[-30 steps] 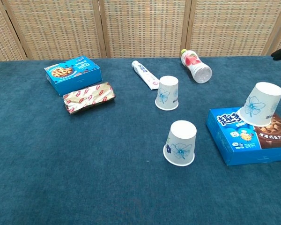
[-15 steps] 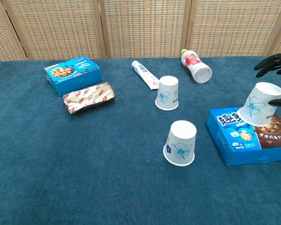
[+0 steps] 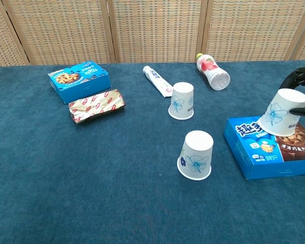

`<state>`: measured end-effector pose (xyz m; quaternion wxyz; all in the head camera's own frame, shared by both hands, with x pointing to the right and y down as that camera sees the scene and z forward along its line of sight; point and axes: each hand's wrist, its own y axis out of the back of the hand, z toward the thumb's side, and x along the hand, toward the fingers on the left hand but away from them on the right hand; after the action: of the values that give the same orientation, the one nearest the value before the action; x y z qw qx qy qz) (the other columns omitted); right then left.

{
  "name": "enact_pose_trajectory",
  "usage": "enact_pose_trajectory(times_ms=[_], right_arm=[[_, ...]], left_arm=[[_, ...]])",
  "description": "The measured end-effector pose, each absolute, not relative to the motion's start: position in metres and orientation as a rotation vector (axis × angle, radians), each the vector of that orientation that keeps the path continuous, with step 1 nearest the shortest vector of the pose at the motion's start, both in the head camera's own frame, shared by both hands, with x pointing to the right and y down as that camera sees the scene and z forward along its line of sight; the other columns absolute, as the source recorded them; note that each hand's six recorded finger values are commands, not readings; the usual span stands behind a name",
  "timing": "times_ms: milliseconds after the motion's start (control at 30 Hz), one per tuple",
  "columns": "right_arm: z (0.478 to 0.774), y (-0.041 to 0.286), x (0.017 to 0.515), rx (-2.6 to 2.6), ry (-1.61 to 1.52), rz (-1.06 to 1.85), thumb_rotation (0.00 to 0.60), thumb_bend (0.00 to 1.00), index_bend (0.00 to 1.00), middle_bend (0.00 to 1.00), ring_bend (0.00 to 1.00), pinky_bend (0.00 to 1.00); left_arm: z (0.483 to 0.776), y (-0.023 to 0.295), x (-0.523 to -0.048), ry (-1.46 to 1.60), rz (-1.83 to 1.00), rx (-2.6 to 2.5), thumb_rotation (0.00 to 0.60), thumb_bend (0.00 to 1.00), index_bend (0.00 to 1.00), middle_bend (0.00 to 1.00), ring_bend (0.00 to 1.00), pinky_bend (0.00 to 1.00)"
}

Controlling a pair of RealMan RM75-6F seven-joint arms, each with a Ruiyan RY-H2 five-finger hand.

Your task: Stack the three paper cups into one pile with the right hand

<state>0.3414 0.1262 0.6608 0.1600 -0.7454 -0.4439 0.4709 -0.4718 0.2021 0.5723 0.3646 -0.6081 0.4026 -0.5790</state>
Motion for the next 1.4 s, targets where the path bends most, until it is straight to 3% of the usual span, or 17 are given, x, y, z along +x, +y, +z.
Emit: enact_pose_trajectory(times_ms=[400, 800, 1067, 1400], right_arm=[[0.645, 0.118, 0.328, -2.151, -1.288, 1.246, 0.600, 0.41, 0.44, 0.49, 0.15, 0.15], [0.617, 0.063, 0.257, -2.100, -1.165, 1.131, 0.600, 0.41, 0.44, 0.49, 0.15, 0.15], [0.632, 0.035, 0.190, -2.085, -1.072, 1.135, 0.600, 0.41, 0.44, 0.49, 0.15, 0.15], [0.651, 0.017, 0.158, -2.107, -1.097, 1.174, 0.600, 0.41, 0.44, 0.48, 0.15, 0.15]], left_arm=[[0.575, 0.201, -0.472, 1.029, -1.502, -1.569, 0.600, 0.25, 0.00, 0.00, 0.00, 0.00], [0.577, 0.194, -0.482, 1.073, -1.526, -1.579, 0.600, 0.25, 0.00, 0.00, 0.00, 0.00], [0.576, 0.189, -0.486, 1.086, -1.532, -1.584, 0.600, 0.25, 0.00, 0.00, 0.00, 0.00], [0.582, 0.188, -0.487, 1.077, -1.558, -1.589, 0.600, 0.25, 0.00, 0.00, 0.00, 0.00]])
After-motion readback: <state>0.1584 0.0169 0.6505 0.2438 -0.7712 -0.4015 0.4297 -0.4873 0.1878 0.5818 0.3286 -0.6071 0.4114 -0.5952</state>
